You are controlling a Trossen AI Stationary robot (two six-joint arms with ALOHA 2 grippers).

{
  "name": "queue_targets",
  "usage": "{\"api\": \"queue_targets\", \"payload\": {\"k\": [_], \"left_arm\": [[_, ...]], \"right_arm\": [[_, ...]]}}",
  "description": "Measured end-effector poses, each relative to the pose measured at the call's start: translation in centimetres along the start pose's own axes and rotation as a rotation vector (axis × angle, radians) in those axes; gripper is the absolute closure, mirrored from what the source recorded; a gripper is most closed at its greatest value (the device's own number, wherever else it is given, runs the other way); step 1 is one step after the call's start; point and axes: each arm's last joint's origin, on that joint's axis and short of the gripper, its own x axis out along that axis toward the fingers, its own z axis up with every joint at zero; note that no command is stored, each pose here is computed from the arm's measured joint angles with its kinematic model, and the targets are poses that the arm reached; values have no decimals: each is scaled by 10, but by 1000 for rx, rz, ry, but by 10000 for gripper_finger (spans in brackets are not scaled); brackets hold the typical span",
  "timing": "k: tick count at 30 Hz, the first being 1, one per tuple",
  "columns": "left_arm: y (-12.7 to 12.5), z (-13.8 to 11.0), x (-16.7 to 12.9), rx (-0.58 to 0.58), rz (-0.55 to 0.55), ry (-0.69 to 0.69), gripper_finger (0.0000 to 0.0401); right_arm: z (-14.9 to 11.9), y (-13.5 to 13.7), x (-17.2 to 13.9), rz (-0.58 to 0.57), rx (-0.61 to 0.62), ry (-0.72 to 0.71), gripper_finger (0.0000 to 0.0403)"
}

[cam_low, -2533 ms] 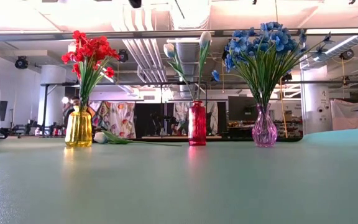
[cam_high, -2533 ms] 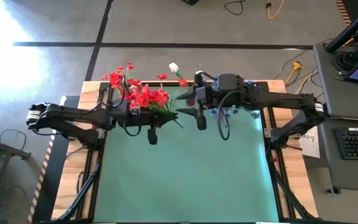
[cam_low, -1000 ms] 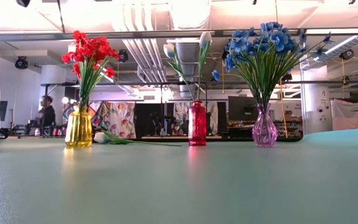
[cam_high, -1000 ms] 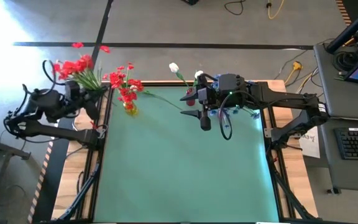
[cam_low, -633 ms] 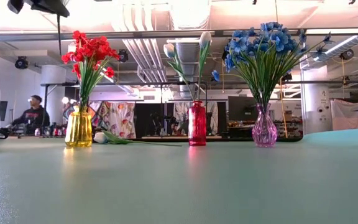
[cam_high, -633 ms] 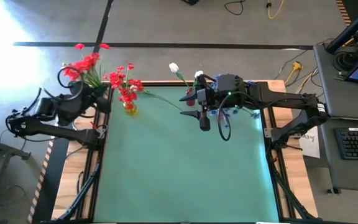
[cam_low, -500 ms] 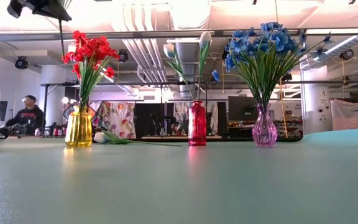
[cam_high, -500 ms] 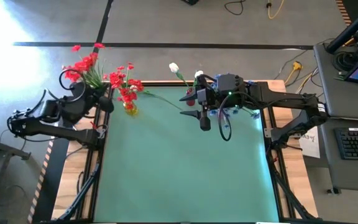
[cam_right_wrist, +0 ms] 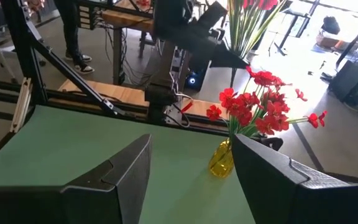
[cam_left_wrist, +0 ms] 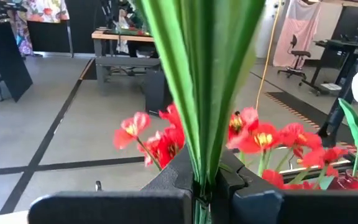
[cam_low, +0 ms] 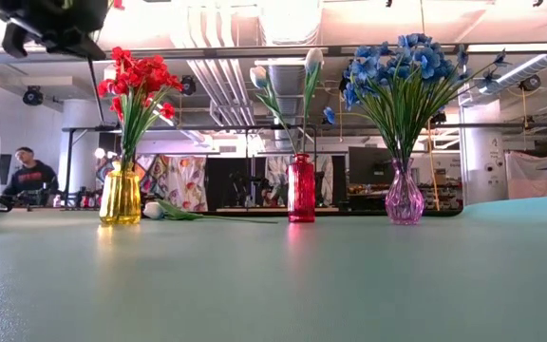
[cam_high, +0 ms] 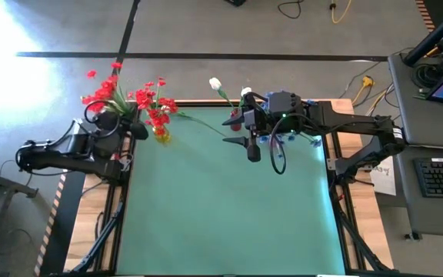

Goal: Sort flowers into vase by color
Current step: Put the red flower into the yellow vase

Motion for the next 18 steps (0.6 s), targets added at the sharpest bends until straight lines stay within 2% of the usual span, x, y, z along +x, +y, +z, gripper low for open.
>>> {"api": "queue_targets", "payload": {"k": [6,10,18], "left_arm": [[-5,-20,5,-3,13,-8,401],[-6,-27,8,0,19,-4,401],[-7,-32,13,-8,-43,46,401]], "right_arm": [[0,0,0,0,0,-1,188],[0,0,0,-1,0,-2,188],[0,0,0,-1,0,-3,187]]}}
